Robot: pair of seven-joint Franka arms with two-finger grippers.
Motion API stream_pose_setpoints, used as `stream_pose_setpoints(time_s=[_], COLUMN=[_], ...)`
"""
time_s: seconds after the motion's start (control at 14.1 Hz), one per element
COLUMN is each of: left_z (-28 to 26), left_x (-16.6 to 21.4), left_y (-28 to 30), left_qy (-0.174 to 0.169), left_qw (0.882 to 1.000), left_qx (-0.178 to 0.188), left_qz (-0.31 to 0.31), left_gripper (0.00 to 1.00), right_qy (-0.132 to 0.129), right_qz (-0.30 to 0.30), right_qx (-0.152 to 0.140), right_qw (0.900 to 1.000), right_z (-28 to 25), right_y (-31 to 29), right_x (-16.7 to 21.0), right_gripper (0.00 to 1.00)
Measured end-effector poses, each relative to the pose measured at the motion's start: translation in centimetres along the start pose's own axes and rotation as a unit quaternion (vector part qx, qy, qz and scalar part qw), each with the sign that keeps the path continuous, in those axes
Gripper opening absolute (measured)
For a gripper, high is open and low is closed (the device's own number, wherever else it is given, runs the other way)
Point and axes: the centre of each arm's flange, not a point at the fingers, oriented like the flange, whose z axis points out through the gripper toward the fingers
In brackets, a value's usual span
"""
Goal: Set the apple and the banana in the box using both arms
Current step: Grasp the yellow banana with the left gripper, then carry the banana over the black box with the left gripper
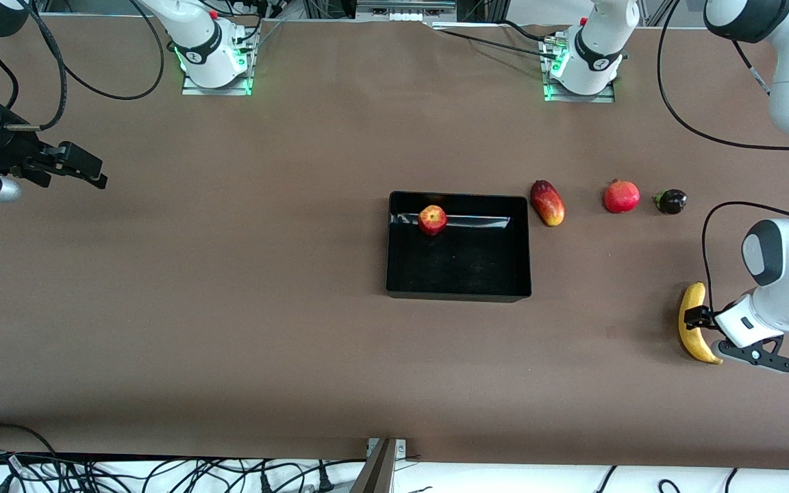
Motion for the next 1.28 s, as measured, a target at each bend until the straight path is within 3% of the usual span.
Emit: stream_pose_setpoints(time_s=[0.36,0.78,1.07,1.28], left_z=[3.4,4.5,3.7,-2.8], left_x=[-0.5,-0.7,-0.8,0.6], left_y=[0.5,1.4,1.9,5.5], left_qy=[0.002,0.008,-0.003,-0.061], left_qw=[1.000,1.000,1.000,0.997], left_qx=[-0.006,-0.010,-0.013,-0.031], left_qz=[0.009,0.012,0.003,-0.026], left_gripper=[0.97,0.39,0.36,0.36], right_qy=[0.000,0.000,0.000,0.001], right_qz=[0.000,0.000,0.000,0.001], right_qx=[0.000,0.000,0.000,0.000], right_qw=[1.000,1.000,1.000,1.000], right_z=[0.0,0.0,0.0,-0.1], right_y=[0.0,0.0,0.0,0.1], right_x=[0.0,0.0,0.0,0.0], right_gripper=[1.00,1.00,1.00,1.00])
